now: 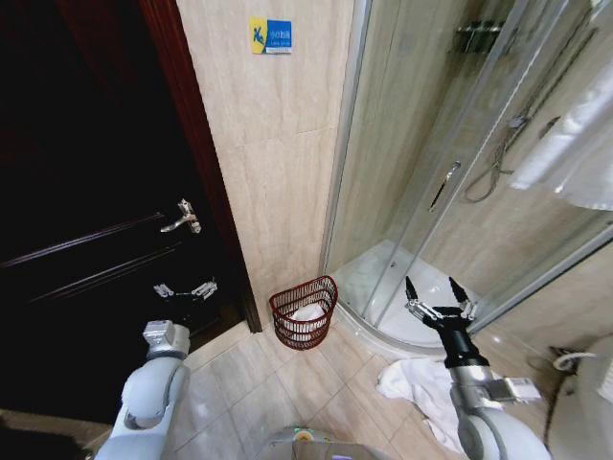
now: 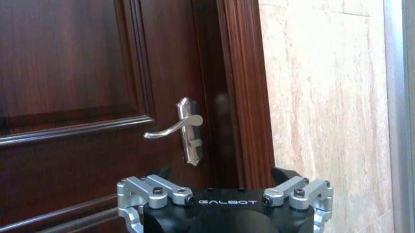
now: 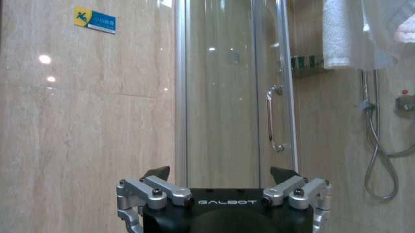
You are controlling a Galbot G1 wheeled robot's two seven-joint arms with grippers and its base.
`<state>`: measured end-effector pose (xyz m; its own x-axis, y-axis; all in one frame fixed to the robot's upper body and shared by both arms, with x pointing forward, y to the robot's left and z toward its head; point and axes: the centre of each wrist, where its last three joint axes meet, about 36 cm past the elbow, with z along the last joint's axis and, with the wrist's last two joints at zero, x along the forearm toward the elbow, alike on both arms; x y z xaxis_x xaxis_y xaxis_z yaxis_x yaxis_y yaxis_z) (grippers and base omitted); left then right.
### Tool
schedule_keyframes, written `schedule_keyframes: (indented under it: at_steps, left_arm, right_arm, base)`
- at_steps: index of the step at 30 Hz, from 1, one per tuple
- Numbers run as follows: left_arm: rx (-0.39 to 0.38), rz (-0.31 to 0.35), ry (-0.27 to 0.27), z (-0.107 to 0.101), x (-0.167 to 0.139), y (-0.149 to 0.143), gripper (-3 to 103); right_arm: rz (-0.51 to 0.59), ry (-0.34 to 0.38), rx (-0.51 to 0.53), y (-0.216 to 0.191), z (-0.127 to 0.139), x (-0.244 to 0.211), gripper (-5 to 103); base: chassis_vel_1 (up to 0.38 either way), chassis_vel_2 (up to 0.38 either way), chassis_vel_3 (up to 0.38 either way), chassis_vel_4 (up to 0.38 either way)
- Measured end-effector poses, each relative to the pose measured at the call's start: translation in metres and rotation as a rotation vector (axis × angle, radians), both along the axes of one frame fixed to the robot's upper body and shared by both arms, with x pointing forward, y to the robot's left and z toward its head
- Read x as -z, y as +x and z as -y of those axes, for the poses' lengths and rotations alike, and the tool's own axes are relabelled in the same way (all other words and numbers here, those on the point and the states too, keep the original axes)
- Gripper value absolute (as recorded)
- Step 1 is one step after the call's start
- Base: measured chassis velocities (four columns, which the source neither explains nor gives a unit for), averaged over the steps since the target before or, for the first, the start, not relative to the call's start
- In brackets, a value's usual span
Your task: Discard the used towel into the hamper.
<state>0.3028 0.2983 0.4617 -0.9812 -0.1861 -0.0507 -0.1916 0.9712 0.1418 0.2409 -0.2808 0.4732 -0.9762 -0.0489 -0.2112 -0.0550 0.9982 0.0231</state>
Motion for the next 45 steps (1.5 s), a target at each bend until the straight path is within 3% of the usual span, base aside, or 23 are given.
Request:
schedule_keyframes:
  at_steps: [45]
  left_arm:
    - [0.001, 0.0, 0.0, 0.0, 0.0005, 0.0002, 100]
  right_arm:
    - [-0.009, -0.013, -0.001, 0.0, 0.0054, 0.0052, 100]
  base:
    - [-0.041, -0.044, 0.043, 0.04]
